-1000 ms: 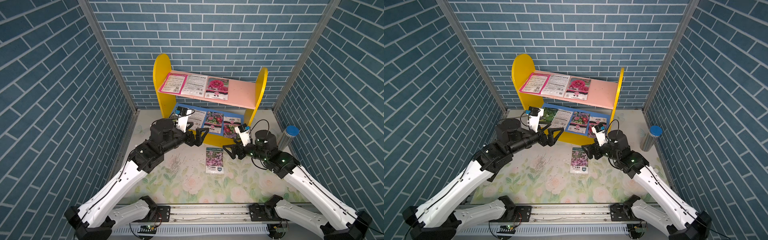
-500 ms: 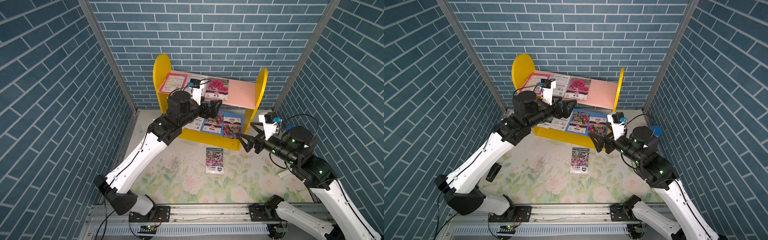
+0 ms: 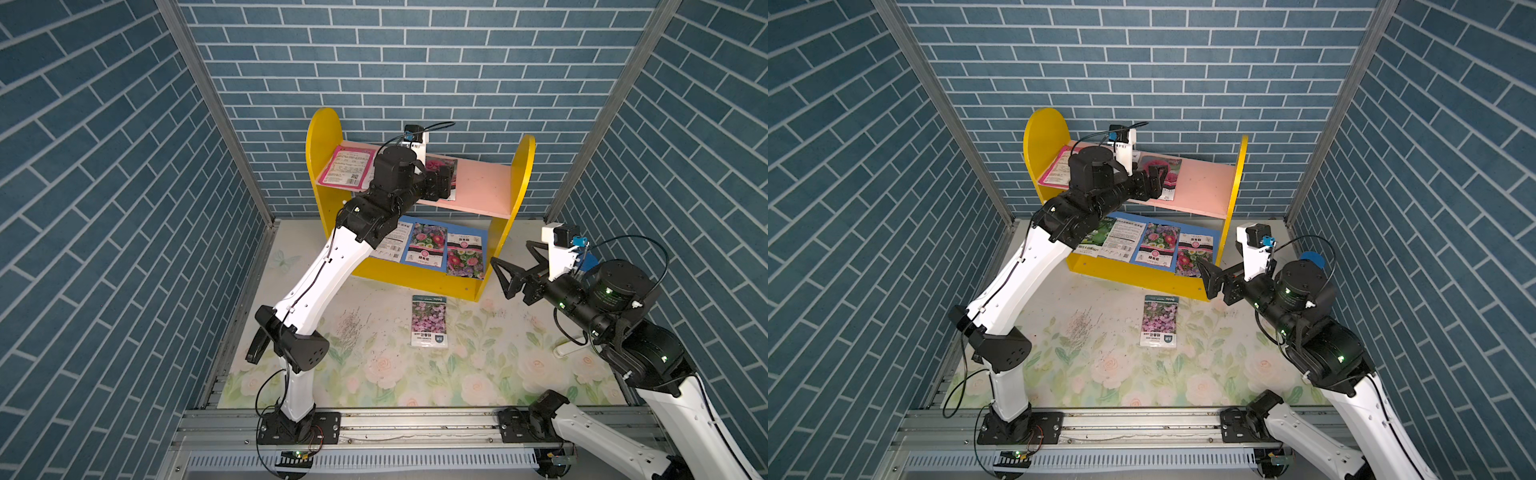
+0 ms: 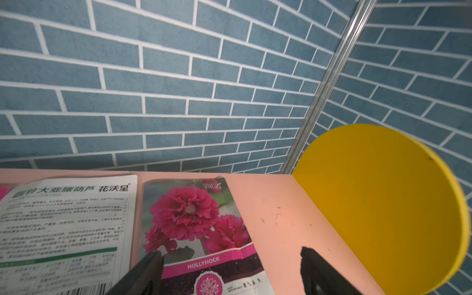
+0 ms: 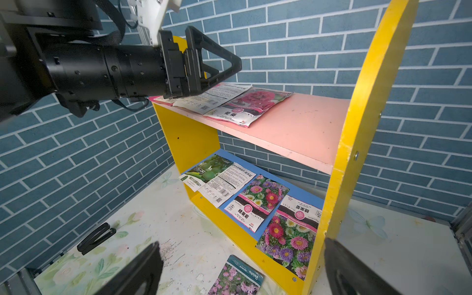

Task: Take the seed bag off the shelf
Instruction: Pick up the seed packet from the shelf.

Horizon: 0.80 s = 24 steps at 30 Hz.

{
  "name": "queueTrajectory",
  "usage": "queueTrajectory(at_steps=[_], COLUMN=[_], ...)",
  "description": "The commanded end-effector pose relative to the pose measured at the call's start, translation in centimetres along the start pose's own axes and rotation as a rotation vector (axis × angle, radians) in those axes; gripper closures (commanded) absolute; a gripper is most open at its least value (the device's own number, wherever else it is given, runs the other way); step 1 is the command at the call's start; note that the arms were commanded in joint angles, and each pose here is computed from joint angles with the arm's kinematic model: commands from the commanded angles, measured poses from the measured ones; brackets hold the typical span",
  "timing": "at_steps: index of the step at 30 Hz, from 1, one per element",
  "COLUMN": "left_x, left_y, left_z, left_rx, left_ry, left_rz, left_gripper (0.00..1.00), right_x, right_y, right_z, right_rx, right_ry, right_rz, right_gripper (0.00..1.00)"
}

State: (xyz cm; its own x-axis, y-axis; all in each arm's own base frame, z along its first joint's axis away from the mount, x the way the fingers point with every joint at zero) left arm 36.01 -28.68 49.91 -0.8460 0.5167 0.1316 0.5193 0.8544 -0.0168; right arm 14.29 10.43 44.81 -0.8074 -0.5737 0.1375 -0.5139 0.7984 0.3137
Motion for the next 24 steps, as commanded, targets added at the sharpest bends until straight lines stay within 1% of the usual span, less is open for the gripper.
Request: queueTrajectory(at_steps=[1, 7, 12, 17, 19, 24], left_x=[-0.6, -2.3, -2.8, -2.9, -3.1, -2.9], left_y=[-0.1, -1.2, -1.7, -2.2, -2.5, -3.9], left_z=[0.8, 2.2, 3.0, 3.9, 4.4, 5.1], left_rx=[-0.028, -0.087, -0.126, -0.144, -0.141, -0.159], left_ry=[0.033, 0.074, 0.102, 0.146, 0.169, 0.198], left_rz=[-0.055, -0.092, -0.125, -0.113, -0.084, -0.059], left_gripper=[0.13, 0.15, 0.17, 0.18, 0.19, 0.19], right_x=[0.5, 0.7, 0.9, 0.9, 0.8, 0.8], right_y=[-0.2, -0.2, -0.3, -0.3, -0.2, -0.1], right_z=[-0.1, -0.3, -0.1, -0.1, 0.0, 0.2], right_rx=[0.031, 0.031, 0.029, 0.034, 0.034, 0.031], right_ry=[-0.003, -0.009, -0.006, 0.0, 0.005, 0.007], right_rz=[0.027, 0.035, 0.037, 0.042, 0.031, 0.013], right_gripper=[0.0, 0.0, 0.0, 0.0, 0.0, 0.0])
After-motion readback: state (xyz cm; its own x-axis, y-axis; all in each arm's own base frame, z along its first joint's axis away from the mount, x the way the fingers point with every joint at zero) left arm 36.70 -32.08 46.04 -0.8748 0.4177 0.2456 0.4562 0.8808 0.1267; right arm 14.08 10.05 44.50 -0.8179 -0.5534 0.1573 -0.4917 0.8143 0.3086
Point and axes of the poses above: each gripper's point midway between its finger pads, its own x axis back along the fingers, its own y axis along the line the jaws close on, z = x × y, the point moved 9 cm from there along x, back along the fingers, and after that the axes turned 13 degrees about -x, right-handed, at the moved point
